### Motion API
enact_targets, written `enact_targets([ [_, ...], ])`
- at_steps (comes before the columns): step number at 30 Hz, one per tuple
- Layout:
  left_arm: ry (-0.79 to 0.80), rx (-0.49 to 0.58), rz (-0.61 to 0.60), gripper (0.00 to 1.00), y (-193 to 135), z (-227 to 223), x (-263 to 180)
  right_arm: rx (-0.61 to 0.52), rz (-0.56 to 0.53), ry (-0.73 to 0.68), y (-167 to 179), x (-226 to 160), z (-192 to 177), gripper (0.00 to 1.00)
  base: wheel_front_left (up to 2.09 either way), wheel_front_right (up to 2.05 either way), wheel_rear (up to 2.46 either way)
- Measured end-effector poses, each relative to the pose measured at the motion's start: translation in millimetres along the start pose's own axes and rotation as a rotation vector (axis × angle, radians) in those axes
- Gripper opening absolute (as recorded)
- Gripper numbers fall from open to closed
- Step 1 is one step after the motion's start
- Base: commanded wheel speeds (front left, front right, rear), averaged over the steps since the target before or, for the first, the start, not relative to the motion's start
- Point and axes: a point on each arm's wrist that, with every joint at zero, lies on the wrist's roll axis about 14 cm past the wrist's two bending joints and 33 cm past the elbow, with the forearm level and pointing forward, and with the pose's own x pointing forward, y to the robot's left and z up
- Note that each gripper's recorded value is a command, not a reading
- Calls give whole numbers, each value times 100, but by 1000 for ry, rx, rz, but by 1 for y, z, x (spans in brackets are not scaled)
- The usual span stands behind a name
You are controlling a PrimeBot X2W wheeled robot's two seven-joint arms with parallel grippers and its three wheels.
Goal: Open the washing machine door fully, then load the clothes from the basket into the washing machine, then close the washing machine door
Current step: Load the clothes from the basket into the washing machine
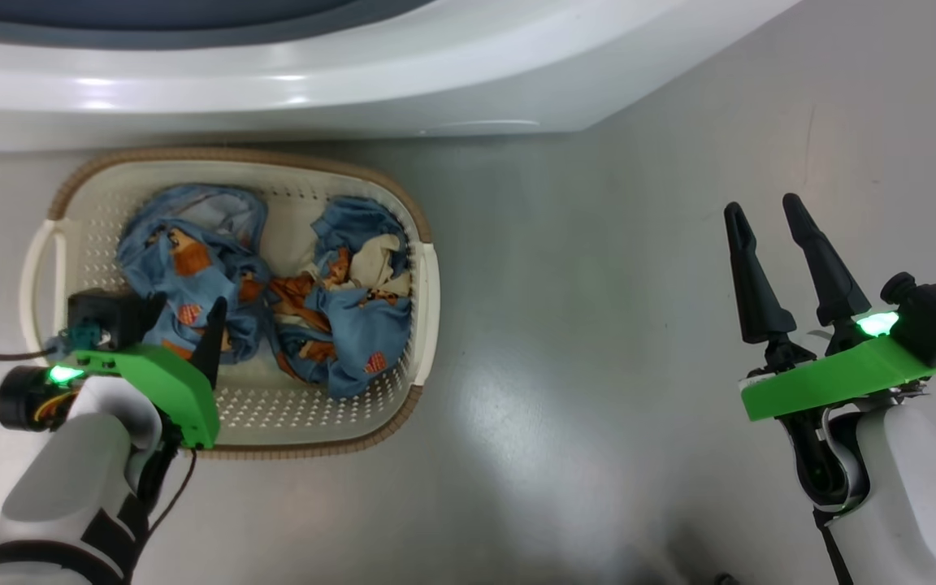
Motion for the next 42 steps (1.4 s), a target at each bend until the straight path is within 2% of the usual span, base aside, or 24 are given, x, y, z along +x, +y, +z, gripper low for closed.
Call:
enact_targets([
  [20, 104, 16, -32, 100, 5, -30, 37, -31, 6, 9, -6, 20, -16, 100, 0, 0, 0],
  [36, 146, 26, -58, 100, 1, -41, 49, -42, 0, 23, -10, 16, -20, 100, 0, 0, 0],
  [37, 151, 24, -57, 93, 1, -43, 49, -43, 0, 24, -10, 16, -20, 100, 0, 0, 0],
  [39, 153, 22, -55, 38, 2, -43, 50, -44, 0, 23, -11, 16, -20, 100, 0, 0, 0],
  [41, 145, 22, -52, 0, 4, -38, 52, -44, 0, 21, -11, 16, -19, 100, 0, 0, 0],
  [42, 138, 21, -49, 0, 5, -35, 53, -45, 1, 19, -10, 16, -18, 100, 0, 0, 0],
])
